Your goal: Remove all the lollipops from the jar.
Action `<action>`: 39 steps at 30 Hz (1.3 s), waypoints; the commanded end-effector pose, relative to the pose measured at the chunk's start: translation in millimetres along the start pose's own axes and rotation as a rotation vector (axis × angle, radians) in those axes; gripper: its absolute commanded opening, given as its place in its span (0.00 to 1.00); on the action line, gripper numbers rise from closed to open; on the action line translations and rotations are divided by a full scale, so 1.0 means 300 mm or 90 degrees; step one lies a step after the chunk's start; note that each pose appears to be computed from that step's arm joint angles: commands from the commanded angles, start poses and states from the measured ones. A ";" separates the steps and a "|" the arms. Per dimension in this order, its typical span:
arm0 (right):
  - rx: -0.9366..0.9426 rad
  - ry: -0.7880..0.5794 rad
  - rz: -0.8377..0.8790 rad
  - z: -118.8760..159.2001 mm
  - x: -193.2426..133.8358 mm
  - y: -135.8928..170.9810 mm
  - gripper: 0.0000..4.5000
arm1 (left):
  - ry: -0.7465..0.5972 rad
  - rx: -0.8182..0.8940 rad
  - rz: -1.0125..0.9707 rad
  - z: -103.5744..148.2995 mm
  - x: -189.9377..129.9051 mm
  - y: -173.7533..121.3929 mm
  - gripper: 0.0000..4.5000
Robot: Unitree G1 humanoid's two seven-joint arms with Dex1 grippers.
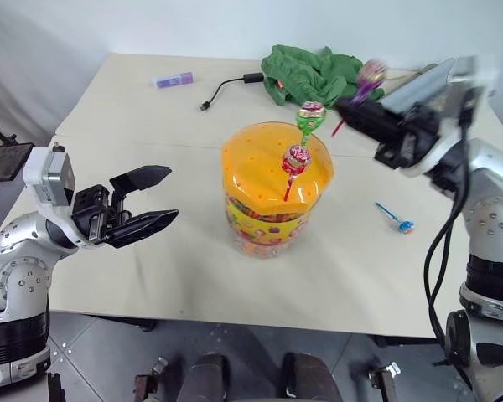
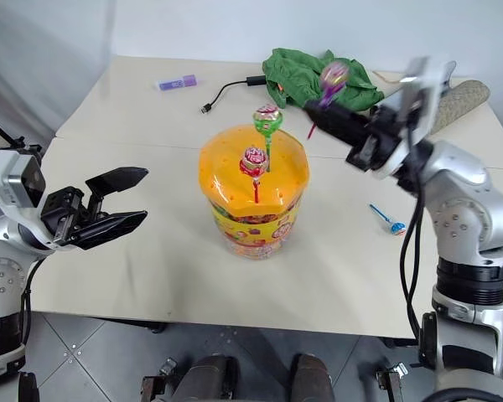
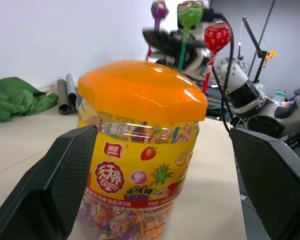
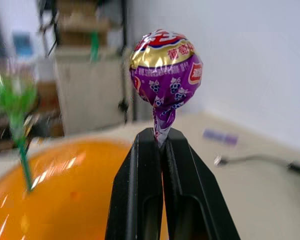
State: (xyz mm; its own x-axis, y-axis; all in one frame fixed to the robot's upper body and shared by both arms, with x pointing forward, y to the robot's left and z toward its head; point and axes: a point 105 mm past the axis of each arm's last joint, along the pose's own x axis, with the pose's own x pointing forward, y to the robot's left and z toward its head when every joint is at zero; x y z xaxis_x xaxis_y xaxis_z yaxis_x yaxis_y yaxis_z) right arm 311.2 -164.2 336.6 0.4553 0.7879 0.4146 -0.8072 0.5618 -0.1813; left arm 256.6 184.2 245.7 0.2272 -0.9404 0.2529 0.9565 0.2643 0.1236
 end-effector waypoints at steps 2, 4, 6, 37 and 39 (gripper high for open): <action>-0.072 0.053 -0.157 0.072 -0.177 -0.142 0.01 | 0.037 0.036 -0.080 -0.013 0.034 -0.052 1.00; -0.129 0.335 -0.283 -0.077 -0.397 -0.242 0.01 | 0.107 0.049 -0.130 -0.071 0.034 -0.074 1.00; -0.168 0.534 -0.340 -0.166 -0.579 -0.269 0.01 | 0.139 0.057 -0.155 -0.099 0.032 -0.080 1.00; -0.049 0.149 0.240 -0.076 -0.011 0.234 0.53 | 0.037 0.025 -0.056 0.001 0.008 -0.018 1.00; -0.049 0.144 0.254 -0.082 0.024 0.244 0.53 | 0.037 0.024 -0.052 -0.002 0.007 -0.022 1.00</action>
State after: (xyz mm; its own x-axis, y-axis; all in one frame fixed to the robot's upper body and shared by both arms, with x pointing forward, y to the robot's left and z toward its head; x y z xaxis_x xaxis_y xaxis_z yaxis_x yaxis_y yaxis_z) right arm 269.0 -117.2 297.8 0.2165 0.9720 0.0909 -0.9166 0.2345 -0.3239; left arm 257.1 180.9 235.5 0.1734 -0.9700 0.1705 0.9708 0.1975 0.1363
